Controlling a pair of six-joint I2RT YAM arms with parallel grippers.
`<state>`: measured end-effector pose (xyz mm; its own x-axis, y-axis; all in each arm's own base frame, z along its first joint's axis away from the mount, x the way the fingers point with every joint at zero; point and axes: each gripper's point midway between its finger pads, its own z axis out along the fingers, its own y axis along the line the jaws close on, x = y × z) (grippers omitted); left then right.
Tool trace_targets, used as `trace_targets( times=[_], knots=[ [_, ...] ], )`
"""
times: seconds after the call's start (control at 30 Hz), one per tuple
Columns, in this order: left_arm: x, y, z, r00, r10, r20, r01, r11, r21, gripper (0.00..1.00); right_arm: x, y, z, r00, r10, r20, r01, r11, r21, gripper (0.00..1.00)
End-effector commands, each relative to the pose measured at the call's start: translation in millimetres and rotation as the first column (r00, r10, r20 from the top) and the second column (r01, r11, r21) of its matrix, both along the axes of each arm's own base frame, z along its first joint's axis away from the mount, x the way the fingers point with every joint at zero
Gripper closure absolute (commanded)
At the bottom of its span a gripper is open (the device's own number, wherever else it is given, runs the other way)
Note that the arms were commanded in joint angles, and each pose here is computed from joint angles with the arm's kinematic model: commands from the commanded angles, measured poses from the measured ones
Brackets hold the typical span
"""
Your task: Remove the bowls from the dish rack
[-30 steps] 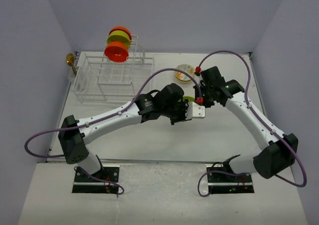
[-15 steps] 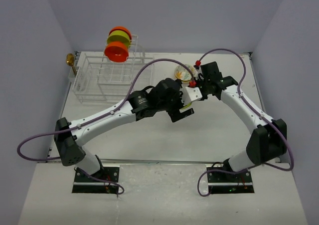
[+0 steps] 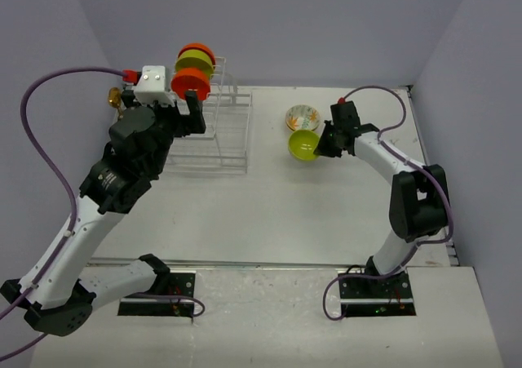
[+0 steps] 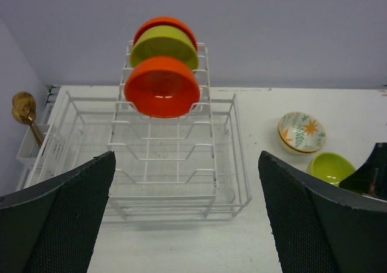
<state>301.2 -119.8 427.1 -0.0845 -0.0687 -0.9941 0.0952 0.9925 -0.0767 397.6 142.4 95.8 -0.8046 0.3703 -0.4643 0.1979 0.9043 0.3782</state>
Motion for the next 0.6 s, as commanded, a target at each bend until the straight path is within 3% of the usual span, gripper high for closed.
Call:
trace_targets(
  times=[0.0, 0.23, 0.4, 0.57],
  knots=[
    [12, 15, -17, 0.997, 0.063, -0.033, -0.065, 0.995, -0.079, 0.0, 33, -22, 8, 0.994, -0.098, 0.057, 0.101, 0.993, -0.054, 1.0],
    [10, 29, -28, 0.994, 0.097, -0.059, -0.104, 0.988, -0.115, 0.0, 45, -78, -2, 0.977, -0.213, 0.005, 0.213, 0.977, 0.029, 1.0],
    [2, 14, -25, 0.996, 0.018, -0.086, -0.036, 0.976, -0.213, 0.0, 58, -119, -19, 0.953, -0.3, -0.042, 0.302, 0.952, 0.051, 1.0],
    [-23, -2, -4, 0.993, -0.112, -0.038, 0.093, 0.938, -0.333, 0.0, 71, -138, -23, 0.946, -0.321, -0.036, 0.321, 0.947, -0.015, 1.0]
  ],
)
